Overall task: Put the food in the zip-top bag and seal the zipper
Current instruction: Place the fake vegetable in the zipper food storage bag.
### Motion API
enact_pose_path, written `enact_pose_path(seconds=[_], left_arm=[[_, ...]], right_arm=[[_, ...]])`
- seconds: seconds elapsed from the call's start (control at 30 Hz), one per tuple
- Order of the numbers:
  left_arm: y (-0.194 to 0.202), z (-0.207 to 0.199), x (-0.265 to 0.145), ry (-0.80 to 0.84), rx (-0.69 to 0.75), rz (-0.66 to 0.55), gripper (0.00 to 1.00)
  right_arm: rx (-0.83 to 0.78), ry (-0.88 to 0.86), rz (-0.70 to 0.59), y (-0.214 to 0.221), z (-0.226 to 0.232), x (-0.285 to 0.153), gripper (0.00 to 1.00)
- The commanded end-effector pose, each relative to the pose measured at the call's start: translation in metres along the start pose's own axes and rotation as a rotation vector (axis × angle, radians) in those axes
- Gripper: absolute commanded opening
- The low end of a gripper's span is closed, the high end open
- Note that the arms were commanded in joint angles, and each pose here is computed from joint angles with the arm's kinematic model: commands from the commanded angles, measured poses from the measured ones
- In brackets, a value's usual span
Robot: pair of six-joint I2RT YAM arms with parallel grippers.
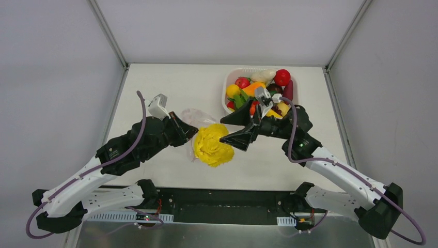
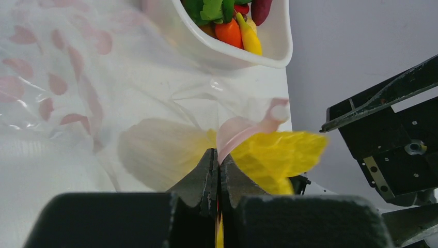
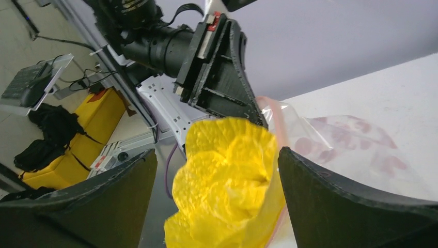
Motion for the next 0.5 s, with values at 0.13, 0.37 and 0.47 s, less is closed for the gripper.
enact_pose_path(seconds=[0.13, 0.37, 0.47], left_arm=[[-0.007, -0.004, 0.0, 0.016, -0.029, -0.04, 0.0], [-0.005, -0.002, 0.003, 0.002, -0.026, -0.03, 0.0], [-0.005, 0.002, 0.003, -0.025, -0.028, -0.039, 0.0]], right_arm=[[0.049, 0.331, -0.022, -0.018, -0.007, -0.007, 0.83], [0.266, 0.555, 0.041, 0.006, -0.025, -0.012, 0.73], [0.397, 0.619, 0.045, 0.029, -0.035, -0.014, 0.62]])
Point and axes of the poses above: each gripper's point midway between its finger pads, its own x axis out along the fingers, its own z axis along the line the jaws close on, y = z × x, the point moved 10 cm from there along -x, back along the fingers, and after that the axes turned 2 degrees about x, right-handed, at the moved point
